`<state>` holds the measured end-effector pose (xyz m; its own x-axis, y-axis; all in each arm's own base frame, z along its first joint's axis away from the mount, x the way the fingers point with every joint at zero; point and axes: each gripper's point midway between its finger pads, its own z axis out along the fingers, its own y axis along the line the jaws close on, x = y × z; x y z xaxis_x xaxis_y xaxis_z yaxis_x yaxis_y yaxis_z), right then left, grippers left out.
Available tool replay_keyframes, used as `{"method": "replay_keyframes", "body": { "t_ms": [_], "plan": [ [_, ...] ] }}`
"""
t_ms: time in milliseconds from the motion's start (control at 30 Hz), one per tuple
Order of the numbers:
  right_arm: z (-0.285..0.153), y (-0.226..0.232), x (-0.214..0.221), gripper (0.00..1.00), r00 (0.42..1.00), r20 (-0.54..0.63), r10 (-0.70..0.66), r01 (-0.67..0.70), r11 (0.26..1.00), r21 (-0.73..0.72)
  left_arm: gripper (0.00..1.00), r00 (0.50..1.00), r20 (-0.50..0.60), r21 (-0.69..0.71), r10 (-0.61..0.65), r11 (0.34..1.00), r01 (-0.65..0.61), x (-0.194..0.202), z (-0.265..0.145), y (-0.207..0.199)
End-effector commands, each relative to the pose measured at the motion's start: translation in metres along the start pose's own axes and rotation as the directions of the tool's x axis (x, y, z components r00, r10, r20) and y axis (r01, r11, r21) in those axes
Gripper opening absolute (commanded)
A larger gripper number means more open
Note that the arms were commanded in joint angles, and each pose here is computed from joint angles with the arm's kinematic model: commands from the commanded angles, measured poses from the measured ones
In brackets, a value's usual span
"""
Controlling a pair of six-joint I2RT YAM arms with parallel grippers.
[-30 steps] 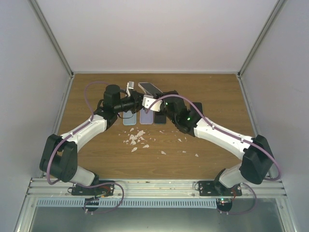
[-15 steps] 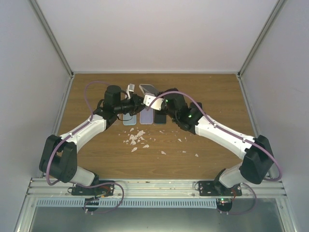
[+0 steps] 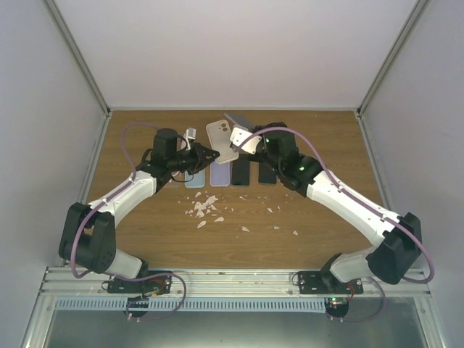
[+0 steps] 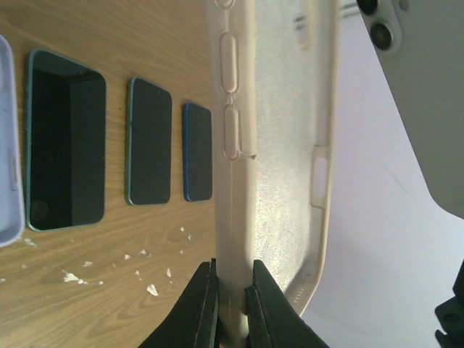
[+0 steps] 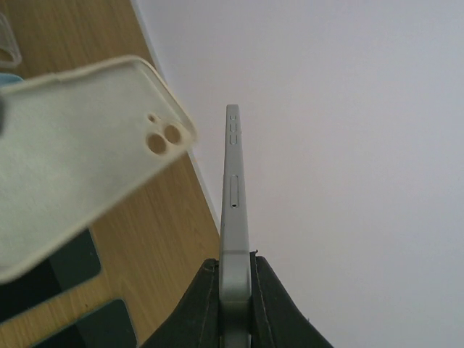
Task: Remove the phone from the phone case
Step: Remove the phone case from the phone, then place the phone case at the center of the board.
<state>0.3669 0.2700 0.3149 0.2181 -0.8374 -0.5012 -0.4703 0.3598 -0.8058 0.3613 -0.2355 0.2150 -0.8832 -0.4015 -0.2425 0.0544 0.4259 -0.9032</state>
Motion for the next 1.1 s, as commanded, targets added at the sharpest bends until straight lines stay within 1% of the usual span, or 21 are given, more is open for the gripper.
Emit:
{"method": "replay_keyframes", "body": {
  "t_ms": [0,233,333,467,667,767,900,1000,1067],
  "plan": [
    [-0.025,-0.039,-0.003,0.01,0.999,0.019,0.047,-0.049,0.994,0.101,0.0,0.994,0.062,0.003,0.088,0.996,-0.088,-0.013,-0.012,-0.005],
    [-0.043,-0.053,0.003,0.0,0.999,0.018,0.047,-0.049,0.992,0.118,0.0,0.975,0.08,-0.01,0.206,0.978,-0.206,-0.021,-0.02,-0.012],
    [-0.05,-0.058,0.01,0.0,0.999,0.008,0.05,-0.05,0.99,0.129,0.0,0.955,0.078,-0.014,0.285,0.958,-0.285,-0.025,-0.025,-0.016],
    [-0.057,-0.062,0.025,0.0,0.998,-0.02,0.055,-0.052,0.989,0.141,0.0,0.903,0.058,-0.015,0.426,0.905,-0.426,-0.033,-0.035,-0.025],
    [-0.068,-0.07,0.05,0.01,0.994,-0.063,0.085,-0.073,0.984,0.164,0.0,0.797,-0.017,-0.013,0.604,0.797,-0.604,-0.04,-0.055,-0.029],
    [-0.072,-0.073,0.058,0.0,0.992,-0.075,0.1,-0.086,0.981,0.173,0.0,0.761,-0.023,-0.056,0.648,0.759,-0.648,-0.052,-0.073,-0.024],
    [-0.075,-0.071,0.069,0.01,0.992,-0.095,0.084,-0.066,0.981,0.181,0.0,0.702,-0.056,-0.185,0.71,0.684,-0.706,-0.067,-0.099,-0.003],
    [-0.076,-0.069,0.076,0.01,0.99,-0.111,0.086,-0.065,0.981,0.182,0.0,0.692,-0.06,-0.245,0.72,0.661,-0.709,-0.075,-0.125,0.018],
    [-0.077,-0.069,0.079,0.0,0.99,-0.111,0.092,-0.071,0.981,0.179,0.0,0.69,-0.069,-0.258,0.72,0.656,-0.71,-0.076,-0.139,0.032]
  ]
}}
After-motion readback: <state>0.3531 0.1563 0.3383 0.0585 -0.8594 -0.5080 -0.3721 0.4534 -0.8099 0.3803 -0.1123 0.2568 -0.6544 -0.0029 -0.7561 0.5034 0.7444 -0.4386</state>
